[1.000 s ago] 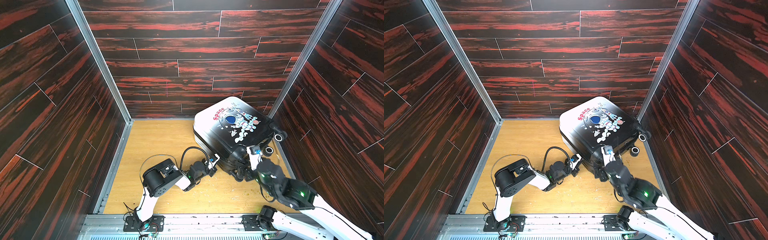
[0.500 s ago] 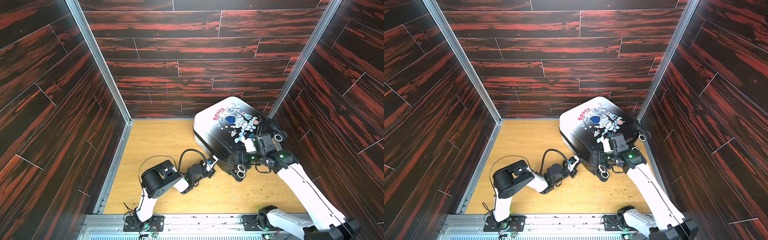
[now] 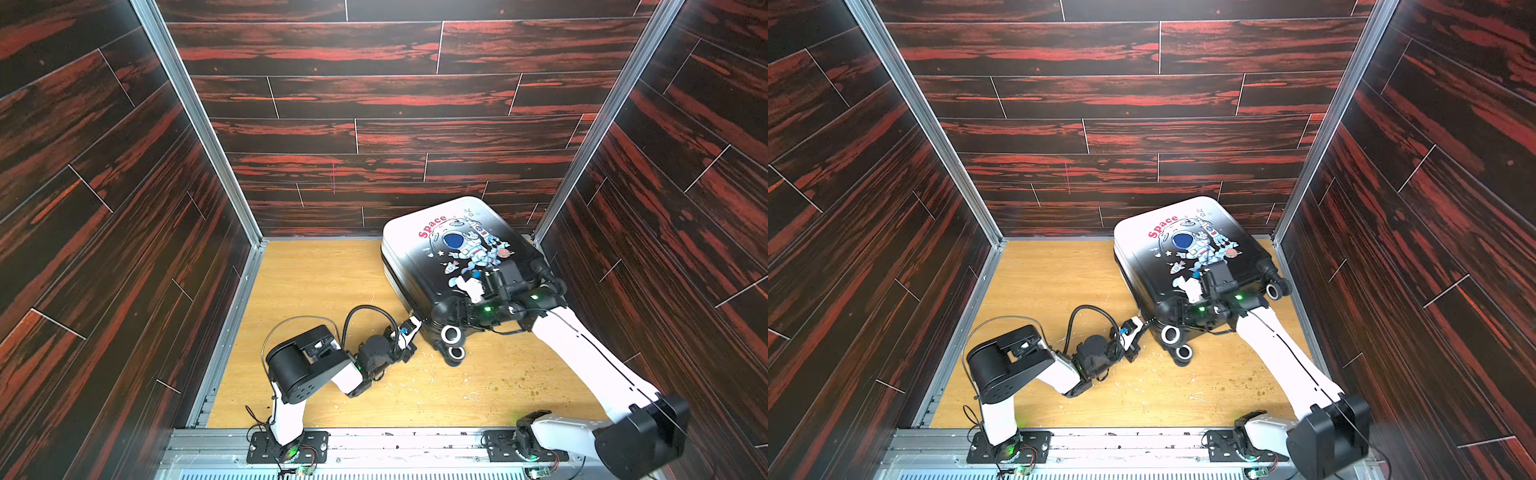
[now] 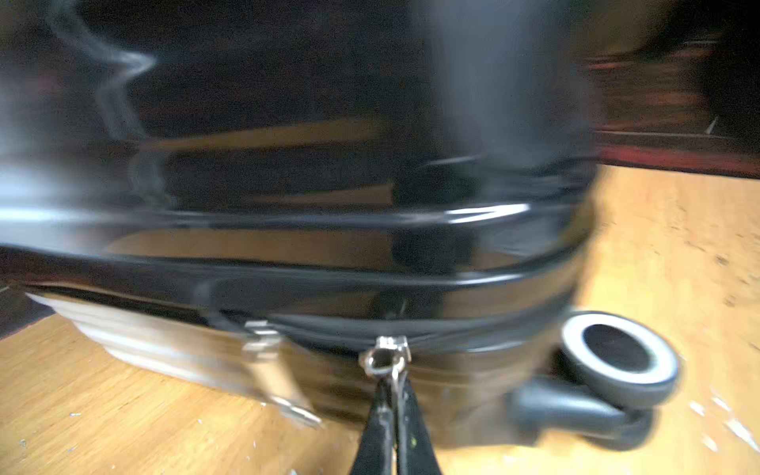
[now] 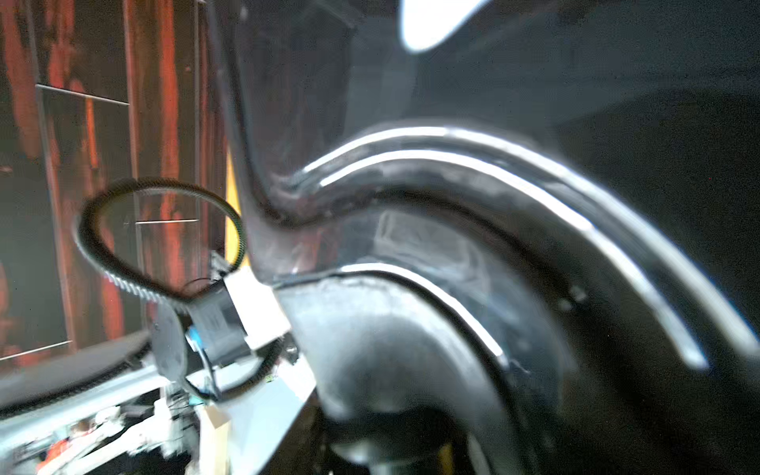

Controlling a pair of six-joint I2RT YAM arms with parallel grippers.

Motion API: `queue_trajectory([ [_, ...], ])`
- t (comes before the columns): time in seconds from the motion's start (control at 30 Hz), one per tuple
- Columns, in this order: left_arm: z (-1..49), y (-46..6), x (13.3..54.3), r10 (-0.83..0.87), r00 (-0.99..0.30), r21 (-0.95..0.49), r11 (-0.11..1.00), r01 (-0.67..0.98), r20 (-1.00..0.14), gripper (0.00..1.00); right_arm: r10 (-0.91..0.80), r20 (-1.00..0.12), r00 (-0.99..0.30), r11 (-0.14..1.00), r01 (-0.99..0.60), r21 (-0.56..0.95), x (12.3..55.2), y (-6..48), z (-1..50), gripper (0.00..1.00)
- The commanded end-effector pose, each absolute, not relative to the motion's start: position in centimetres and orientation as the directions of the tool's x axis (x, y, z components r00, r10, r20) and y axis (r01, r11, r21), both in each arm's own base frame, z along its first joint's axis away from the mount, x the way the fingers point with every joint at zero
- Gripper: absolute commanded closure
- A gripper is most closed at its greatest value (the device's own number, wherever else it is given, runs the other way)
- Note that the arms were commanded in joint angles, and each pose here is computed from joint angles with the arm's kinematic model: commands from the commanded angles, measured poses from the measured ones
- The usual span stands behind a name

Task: Open the suitcase zippers
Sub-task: Unzip the zipper on the suitcase.

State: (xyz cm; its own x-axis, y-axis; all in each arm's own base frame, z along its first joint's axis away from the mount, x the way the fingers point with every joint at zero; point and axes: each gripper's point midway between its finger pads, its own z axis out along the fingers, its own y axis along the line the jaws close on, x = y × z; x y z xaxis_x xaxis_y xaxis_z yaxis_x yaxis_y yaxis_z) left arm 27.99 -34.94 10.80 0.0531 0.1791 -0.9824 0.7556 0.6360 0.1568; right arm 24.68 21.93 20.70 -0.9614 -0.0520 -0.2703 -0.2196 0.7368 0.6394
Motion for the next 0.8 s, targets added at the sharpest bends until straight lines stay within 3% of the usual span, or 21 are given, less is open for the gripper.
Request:
queue_trajectory([
  [0.0,11.6,-36.3,24.7,0.197,0.129,0.219,0.551,0.805,-0.972,1.0,-0.009,-0.327,-0.945,0.682,-0.245,0.689,27.4,24.5,22.7,0.63],
  [0.3,11.2,-36.2,22.4,0.278,0.215,0.338,0.547,0.766,-0.936,1.0,0.033,-0.284,-0.958,0.669,-0.19,0.719,29.9,26.2,22.7,0.52],
  [0.77,10.6,-39.0,20.5,0.398,0.342,0.511,0.48,0.713,-0.851,1.0,0.005,-0.231,-0.973,0.623,-0.178,0.762,31.2,29.0,22.9,0.47],
])
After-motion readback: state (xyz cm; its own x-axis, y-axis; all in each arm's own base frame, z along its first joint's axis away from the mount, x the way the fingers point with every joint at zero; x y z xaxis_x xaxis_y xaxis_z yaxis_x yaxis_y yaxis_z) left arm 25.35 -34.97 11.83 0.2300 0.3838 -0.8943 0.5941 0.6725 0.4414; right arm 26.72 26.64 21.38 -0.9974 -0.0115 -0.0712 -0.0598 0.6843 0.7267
